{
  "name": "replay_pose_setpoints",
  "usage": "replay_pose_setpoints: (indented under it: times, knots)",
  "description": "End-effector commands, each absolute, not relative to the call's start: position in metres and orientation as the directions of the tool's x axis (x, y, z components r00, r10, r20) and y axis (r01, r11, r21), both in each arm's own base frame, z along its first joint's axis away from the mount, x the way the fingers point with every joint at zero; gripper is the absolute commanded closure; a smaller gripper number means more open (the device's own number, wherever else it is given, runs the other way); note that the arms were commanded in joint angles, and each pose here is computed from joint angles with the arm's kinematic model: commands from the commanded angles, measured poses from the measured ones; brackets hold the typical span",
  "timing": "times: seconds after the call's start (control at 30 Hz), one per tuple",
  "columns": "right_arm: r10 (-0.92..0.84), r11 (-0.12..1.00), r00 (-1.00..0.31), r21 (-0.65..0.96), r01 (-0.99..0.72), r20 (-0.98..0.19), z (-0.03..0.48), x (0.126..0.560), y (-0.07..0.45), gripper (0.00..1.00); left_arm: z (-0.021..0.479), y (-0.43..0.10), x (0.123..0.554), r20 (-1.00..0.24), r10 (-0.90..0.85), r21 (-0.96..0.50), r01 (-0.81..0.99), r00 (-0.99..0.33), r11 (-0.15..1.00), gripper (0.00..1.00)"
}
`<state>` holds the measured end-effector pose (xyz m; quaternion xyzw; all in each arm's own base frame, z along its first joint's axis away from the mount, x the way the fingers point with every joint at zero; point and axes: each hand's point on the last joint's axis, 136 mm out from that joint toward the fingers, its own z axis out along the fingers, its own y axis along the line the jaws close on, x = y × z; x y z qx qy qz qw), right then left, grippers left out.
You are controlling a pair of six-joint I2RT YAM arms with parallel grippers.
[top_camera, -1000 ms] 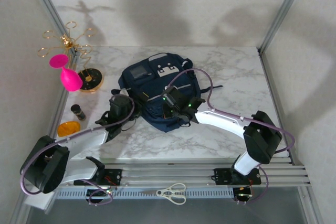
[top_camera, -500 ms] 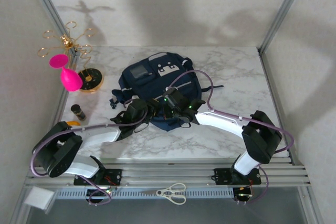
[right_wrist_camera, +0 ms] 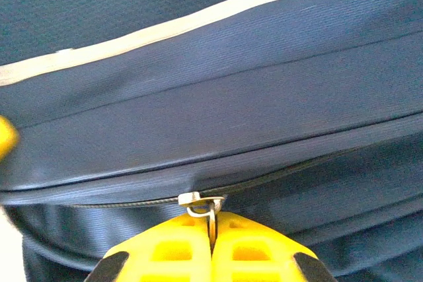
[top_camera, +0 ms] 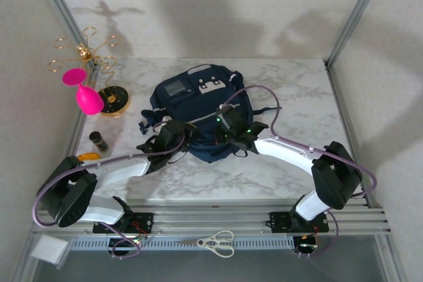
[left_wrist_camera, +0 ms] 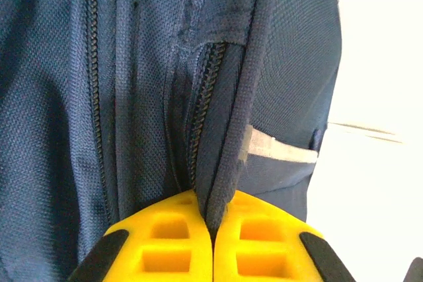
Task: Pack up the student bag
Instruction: Zip the student bag at the center of the table.
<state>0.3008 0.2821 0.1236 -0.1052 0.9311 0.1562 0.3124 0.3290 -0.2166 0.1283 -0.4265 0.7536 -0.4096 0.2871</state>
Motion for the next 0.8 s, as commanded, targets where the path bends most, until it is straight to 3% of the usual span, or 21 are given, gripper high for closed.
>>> replay_pose_setpoints:
  times: [0.0,0.37,0.77]
  knots:
    - [-0.092,0.977,-0.799,0.101,-0.188,-0.594,0.117,0.309,0.226,1.0,0.115,-0.143,0.334,-0.254,-0.915,-0.795,-0.471,-0.313,0.382,1.0]
    - [-0.115,0.973,-0.793,0.094,-0.212,-0.598,0.125,0.335,0.209,1.0,0.117,-0.064,0.334,-0.392,-0.852,-0.701,-0.487,-0.345,0.52,1.0]
    - [-0.115,0.969,-0.766,0.1,-0.227,-0.632,0.117,0.388,0.204,1.0,0.121,-0.049,0.351,-0.447,-0.784,-0.643,-0.454,-0.431,0.617,1.0]
